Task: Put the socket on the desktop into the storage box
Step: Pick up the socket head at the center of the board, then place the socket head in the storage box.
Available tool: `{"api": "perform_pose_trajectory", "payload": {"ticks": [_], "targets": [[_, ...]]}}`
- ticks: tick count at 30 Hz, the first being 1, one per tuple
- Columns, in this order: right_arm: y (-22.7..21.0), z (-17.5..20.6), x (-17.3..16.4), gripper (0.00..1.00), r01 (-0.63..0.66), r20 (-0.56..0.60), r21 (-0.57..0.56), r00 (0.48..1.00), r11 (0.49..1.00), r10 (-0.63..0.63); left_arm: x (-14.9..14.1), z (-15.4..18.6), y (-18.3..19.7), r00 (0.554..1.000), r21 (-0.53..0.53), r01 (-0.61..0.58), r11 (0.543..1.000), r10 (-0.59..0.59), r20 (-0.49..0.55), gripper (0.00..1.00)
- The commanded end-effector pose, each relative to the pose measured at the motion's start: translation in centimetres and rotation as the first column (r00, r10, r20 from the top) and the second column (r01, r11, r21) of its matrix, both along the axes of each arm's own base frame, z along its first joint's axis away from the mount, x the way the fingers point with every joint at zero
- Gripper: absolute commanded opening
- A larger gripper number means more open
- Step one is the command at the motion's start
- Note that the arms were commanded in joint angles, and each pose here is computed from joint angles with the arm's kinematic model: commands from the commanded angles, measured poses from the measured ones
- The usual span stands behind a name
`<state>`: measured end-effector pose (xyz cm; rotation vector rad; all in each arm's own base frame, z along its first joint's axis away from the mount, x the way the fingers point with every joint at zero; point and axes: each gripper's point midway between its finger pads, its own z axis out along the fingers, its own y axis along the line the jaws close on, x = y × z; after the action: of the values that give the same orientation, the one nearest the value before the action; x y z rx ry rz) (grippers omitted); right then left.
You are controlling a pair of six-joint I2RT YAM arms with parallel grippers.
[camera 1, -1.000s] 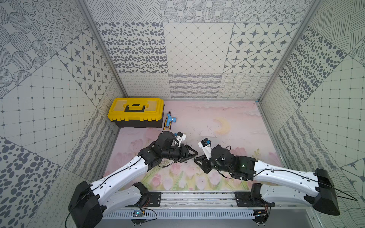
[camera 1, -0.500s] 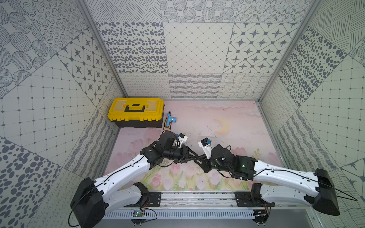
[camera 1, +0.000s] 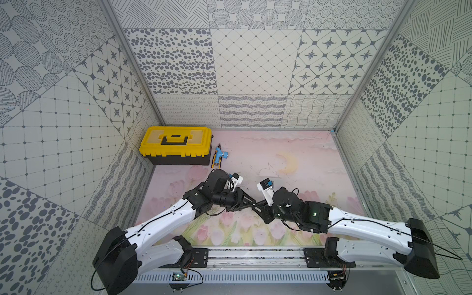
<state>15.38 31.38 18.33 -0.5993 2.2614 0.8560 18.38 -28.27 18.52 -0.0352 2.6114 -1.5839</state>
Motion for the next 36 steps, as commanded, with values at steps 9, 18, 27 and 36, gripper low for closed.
{"api": "perform_pose_trajectory", "payload": {"ticks": [9,18,27,36], "targets": [[-2.7,1.8,2.2,0.66,0.161,0.070,0.036,0.984,0.986,-0.163,2.9,0.4,2.2,0.976,0.107,-0.191,0.976,0.177,0.128,0.00],[-14.6,-0.7,6.0,0.68,0.593,-0.034,-0.093,0.801,0.800,-0.598,4.7,0.1,4.3,0.939,0.199,-0.304,0.931,0.259,0.225,0.00],[-19.8,-3.1,6.1,0.56,0.661,-0.133,-0.242,0.702,0.710,-0.700,6.8,0.8,3.1,0.936,0.248,-0.296,0.923,0.228,0.267,0.00],[-21.2,-3.7,6.2,0.30,0.669,-0.163,-0.276,0.675,0.690,-0.719,7.8,2.4,-1.9,0.927,0.289,-0.219,0.932,0.106,0.361,0.00]]}}
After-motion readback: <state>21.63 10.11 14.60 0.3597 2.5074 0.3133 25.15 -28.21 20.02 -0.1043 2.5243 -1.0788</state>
